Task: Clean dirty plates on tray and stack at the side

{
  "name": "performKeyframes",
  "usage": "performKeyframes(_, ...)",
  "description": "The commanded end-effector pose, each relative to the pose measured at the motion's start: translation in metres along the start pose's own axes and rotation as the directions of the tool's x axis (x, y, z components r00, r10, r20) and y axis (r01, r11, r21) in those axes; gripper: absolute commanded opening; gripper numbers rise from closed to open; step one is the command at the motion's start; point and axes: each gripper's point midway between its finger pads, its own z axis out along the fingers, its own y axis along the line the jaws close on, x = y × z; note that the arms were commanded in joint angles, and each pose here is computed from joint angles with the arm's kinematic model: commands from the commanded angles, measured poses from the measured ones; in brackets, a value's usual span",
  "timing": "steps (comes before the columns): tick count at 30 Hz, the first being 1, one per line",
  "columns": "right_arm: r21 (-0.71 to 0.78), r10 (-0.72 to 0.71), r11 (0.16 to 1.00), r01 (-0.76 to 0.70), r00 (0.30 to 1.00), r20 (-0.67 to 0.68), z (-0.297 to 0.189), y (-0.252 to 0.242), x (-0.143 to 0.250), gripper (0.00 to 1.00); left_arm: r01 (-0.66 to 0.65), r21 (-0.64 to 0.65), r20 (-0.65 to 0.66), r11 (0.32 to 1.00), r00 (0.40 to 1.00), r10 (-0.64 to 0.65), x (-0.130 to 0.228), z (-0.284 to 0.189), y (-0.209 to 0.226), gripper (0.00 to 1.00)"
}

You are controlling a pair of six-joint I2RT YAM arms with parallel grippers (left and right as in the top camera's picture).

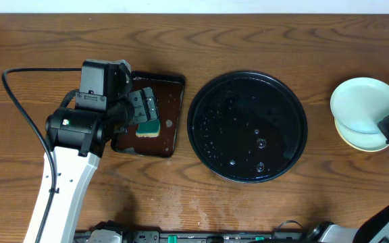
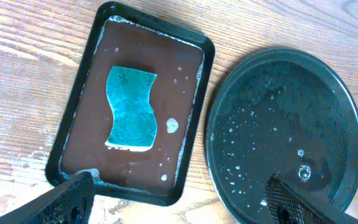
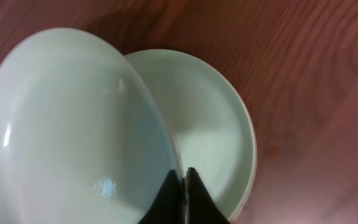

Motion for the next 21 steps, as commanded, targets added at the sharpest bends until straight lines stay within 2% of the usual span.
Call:
performKeyframes(1, -0.036, 0.019, 0.999, -0.019, 1.000, 0.002, 0.006, 0.007, -0.005, 0.46, -0.002, 0.015, 0.007, 1.000, 1.000, 0.002, -0.003, -0.004, -0.004, 0.88)
performKeyframes(2, -0.043, 0.005, 0.999, -0.005, 1.000, 0.017, 0.004, 0.008, -0.008, 0.51, -0.002, 0.015, 0.007, 1.000, 1.000, 0.002, -0.003, -0.004, -0.004, 0.88)
performKeyframes(4, -0.088, -0.025, 0.996, 0.029, 0.999, 0.046, -0.009, 0.018, -0.015, 0.55, -0.002, 0.015, 0.007, 1.000, 1.000, 0.002, -0.003, -0.004, -0.004, 0.88)
performKeyframes(6, -0.211, -0.054, 0.975, 0.065, 0.997, 0.058, -0.031, 0.045, -0.015, 0.55, -0.002, 0.015, 0.007, 1.000, 1.000, 0.002, -0.003, -0.004, -0.004, 0.88)
performKeyframes(10, -0.555, -0.207, 0.806, 0.206, 0.976, 0.062, -0.111, 0.123, 0.021, 0.51, -0.002, 0.015, 0.007, 1.000, 1.000, 0.002, -0.003, -0.004, -0.004, 0.88)
performKeyframes(12, -0.635, -0.317, 0.712, 0.300, 0.944, 0.090, -0.150, 0.147, 0.051, 0.50, -0.002, 0.015, 0.007, 1.000, 1.000, 0.002, -0.003, -0.004, -0.004, 0.88)
performKeyframes(15, -0.671, -0.467, 0.598, 0.439, 0.871, 0.153, -0.197, 0.162, 0.099, 0.52, -0.002, 0.015, 0.006, 1.000, 1.000, 0.002, -0.003, -0.004, -0.004, 0.88)
performKeyframes(16, -0.673, -0.492, 0.577, 0.462, 0.855, 0.165, -0.208, 0.163, 0.110, 0.59, -0.002, 0.016, 0.007, 1.000, 1.000, 0.002, -0.003, -0.004, -0.004, 0.88)
performKeyframes(17, -0.682, -0.516, 0.550, 0.482, 0.838, 0.177, -0.219, 0.165, 0.122, 0.99, -0.002, 0.015, 0.007, 1.000, 1.000, 0.002, -0.003, -0.004, -0.004, 0.88)
performKeyframes(21, -0.754, -0.578, 0.403, 0.518, 0.783, 0.229, -0.268, 0.166, 0.163, 0.99, -0.002, 0.015, 0.007, 1.000, 1.000, 0.002, -0.003, -0.004, -0.004, 0.88)
